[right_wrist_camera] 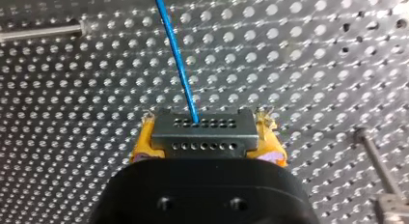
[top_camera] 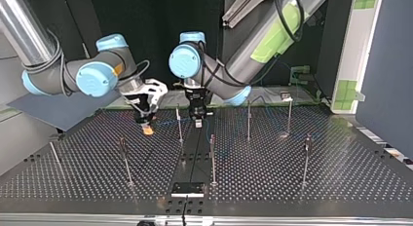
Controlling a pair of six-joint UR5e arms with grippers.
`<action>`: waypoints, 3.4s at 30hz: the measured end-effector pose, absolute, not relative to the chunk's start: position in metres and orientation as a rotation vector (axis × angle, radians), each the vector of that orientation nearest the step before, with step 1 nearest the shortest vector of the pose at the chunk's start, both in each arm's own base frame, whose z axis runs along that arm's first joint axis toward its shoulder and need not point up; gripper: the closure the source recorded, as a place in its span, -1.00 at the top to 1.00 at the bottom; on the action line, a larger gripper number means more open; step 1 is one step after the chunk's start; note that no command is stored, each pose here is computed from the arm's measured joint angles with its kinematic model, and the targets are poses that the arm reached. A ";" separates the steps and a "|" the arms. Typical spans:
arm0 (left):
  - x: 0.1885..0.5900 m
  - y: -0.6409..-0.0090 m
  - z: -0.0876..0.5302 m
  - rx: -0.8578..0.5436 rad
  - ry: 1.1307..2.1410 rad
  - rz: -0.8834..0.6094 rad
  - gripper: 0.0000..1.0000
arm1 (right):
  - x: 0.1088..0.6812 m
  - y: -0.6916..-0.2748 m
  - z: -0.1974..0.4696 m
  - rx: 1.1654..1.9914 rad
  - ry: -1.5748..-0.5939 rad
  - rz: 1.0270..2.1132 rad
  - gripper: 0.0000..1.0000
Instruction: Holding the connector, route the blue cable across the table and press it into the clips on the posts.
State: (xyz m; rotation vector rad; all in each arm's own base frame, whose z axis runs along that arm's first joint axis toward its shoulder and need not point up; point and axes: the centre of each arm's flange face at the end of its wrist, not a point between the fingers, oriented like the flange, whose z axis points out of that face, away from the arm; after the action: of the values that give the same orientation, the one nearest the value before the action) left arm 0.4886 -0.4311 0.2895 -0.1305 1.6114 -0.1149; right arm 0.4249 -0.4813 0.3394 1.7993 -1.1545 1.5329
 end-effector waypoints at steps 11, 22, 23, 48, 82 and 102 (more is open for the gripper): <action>0.458 -0.441 0.254 -0.105 1.614 -0.147 -1.00 | 0.419 -0.472 0.303 1.798 -1.149 1.521 -1.00; 0.440 -0.439 0.217 -0.060 1.625 -0.188 -1.00 | 0.412 -0.461 0.267 1.798 -1.151 1.512 -1.00; 0.439 -0.437 0.213 -0.054 1.627 -0.193 -1.00 | 0.411 -0.460 0.264 1.798 -1.151 1.512 -1.00; 0.431 -0.427 0.141 0.023 1.667 -0.294 -1.00 | 0.384 -0.443 0.196 1.800 -1.211 1.478 -1.00; 0.493 -0.426 0.141 0.034 1.699 -0.313 -1.00 | 0.350 -0.495 0.179 1.759 -1.267 1.463 -1.00; 0.538 -0.433 0.170 0.014 1.666 -0.299 -1.00 | 0.354 -0.519 0.171 1.781 -1.231 1.514 -1.00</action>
State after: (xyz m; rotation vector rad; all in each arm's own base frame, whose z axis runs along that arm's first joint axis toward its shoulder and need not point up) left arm 0.5375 -0.4329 0.1703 0.0140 1.6656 -0.2988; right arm 0.3543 -0.5188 0.1708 1.7813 -1.2314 1.5139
